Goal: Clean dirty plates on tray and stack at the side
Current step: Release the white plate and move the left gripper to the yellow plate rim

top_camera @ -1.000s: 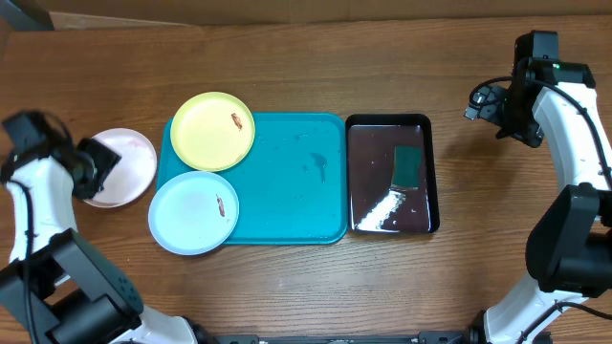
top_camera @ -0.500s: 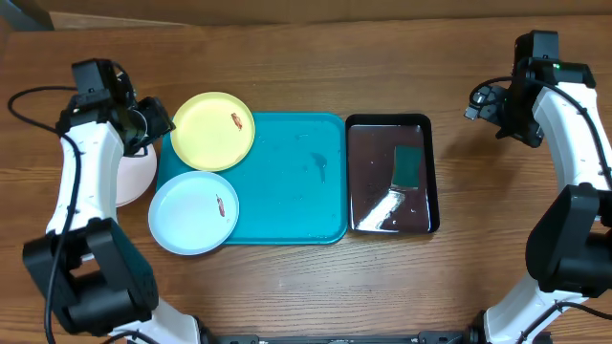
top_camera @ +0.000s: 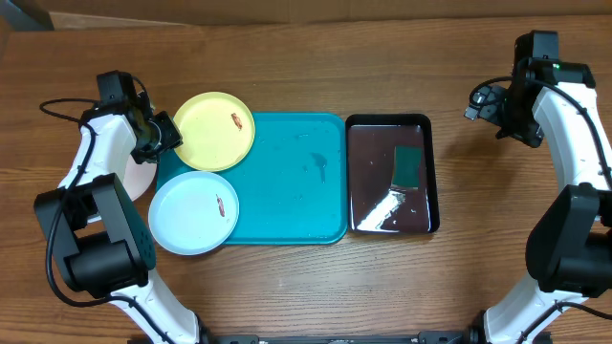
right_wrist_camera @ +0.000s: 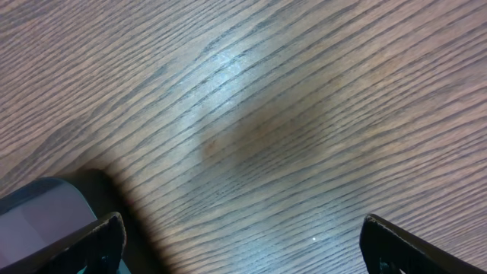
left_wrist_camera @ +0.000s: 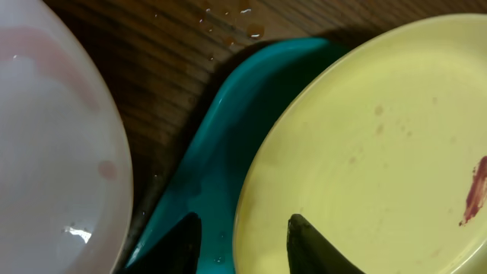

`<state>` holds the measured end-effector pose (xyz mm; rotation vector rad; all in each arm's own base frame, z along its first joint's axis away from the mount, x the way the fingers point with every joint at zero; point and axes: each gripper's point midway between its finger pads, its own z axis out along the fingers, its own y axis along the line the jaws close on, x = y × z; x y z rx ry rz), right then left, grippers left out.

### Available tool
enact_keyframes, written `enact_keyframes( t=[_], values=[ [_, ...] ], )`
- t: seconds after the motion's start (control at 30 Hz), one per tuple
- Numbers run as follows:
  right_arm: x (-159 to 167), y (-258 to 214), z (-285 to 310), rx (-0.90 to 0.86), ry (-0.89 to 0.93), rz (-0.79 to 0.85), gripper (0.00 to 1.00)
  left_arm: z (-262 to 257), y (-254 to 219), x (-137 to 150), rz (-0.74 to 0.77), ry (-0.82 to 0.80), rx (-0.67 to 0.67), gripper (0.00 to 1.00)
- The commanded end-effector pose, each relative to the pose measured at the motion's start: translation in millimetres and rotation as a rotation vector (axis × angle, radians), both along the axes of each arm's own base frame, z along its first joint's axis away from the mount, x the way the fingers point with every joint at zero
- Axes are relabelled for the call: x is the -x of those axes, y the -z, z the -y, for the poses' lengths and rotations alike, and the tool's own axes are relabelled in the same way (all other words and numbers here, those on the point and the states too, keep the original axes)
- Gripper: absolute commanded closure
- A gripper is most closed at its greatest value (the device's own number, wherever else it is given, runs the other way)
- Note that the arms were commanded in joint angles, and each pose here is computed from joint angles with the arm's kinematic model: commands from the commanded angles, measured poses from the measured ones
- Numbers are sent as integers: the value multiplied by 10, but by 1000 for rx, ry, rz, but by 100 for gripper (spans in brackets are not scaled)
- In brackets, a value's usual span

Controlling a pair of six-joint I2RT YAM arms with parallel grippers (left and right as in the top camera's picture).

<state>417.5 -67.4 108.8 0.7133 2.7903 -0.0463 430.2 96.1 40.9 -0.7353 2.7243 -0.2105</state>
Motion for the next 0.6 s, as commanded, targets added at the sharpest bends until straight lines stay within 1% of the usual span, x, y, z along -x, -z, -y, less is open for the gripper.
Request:
enact_keyframes(
  t=[0.0, 0.3, 0.33, 0.47, 0.57],
  values=[
    [-20, -87, -10, -2, 2, 26, 0, 54, -12, -58, 16, 28, 13, 67],
    [-20, -87, -10, -2, 2, 26, 0, 127, 168, -60, -18, 44, 18, 69],
    [-20, -87, -10, -2, 2, 26, 0, 126, 185, -60, -20, 45, 16, 71],
    [-20, -87, -10, -2, 2, 26, 0, 116, 178, -84, -11, 44, 11, 85],
    [-20, -87, -10, -2, 2, 26, 0, 121, 178, -84, -10, 44, 14, 86]
  ],
)
